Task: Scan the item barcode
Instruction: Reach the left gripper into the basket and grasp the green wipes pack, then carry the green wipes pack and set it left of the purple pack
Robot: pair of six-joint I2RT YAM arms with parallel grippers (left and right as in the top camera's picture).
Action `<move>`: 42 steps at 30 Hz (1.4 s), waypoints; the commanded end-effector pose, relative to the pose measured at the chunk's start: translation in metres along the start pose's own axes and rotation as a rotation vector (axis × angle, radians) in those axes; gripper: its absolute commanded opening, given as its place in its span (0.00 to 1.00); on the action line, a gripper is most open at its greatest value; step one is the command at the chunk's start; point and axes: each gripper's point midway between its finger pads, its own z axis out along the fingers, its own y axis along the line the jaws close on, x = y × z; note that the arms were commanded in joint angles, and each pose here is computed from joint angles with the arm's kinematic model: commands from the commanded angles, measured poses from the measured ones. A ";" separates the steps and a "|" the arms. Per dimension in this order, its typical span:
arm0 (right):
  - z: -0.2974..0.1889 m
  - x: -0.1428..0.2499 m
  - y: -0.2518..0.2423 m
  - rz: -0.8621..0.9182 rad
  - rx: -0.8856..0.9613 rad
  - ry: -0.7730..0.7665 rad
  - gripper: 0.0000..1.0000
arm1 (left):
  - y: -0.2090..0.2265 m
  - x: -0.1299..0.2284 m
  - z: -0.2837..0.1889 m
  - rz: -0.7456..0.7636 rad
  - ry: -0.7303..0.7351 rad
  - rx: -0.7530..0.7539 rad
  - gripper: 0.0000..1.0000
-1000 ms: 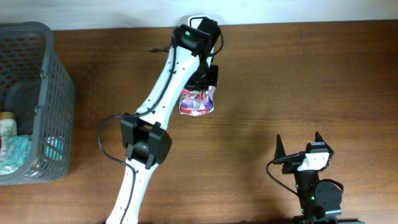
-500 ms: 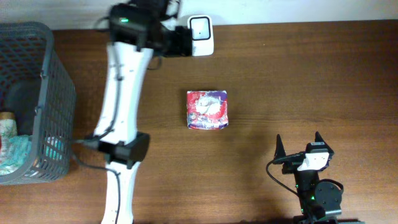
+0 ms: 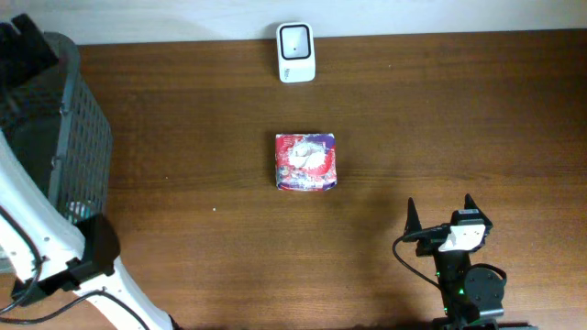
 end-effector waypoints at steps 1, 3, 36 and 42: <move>0.000 0.004 -0.001 0.004 0.004 0.008 0.98 | 0.029 0.004 0.011 -0.040 0.045 -0.056 0.97; 0.000 0.004 -0.001 0.004 0.004 0.008 0.99 | 0.042 0.017 0.028 -0.060 0.123 -0.087 0.99; 0.000 0.004 -0.001 0.004 0.004 0.008 0.99 | 0.277 0.244 0.179 -0.159 0.685 -0.711 0.85; 0.000 0.004 -0.001 0.004 0.004 0.008 0.99 | 0.263 0.283 0.187 -0.197 0.770 -0.620 0.45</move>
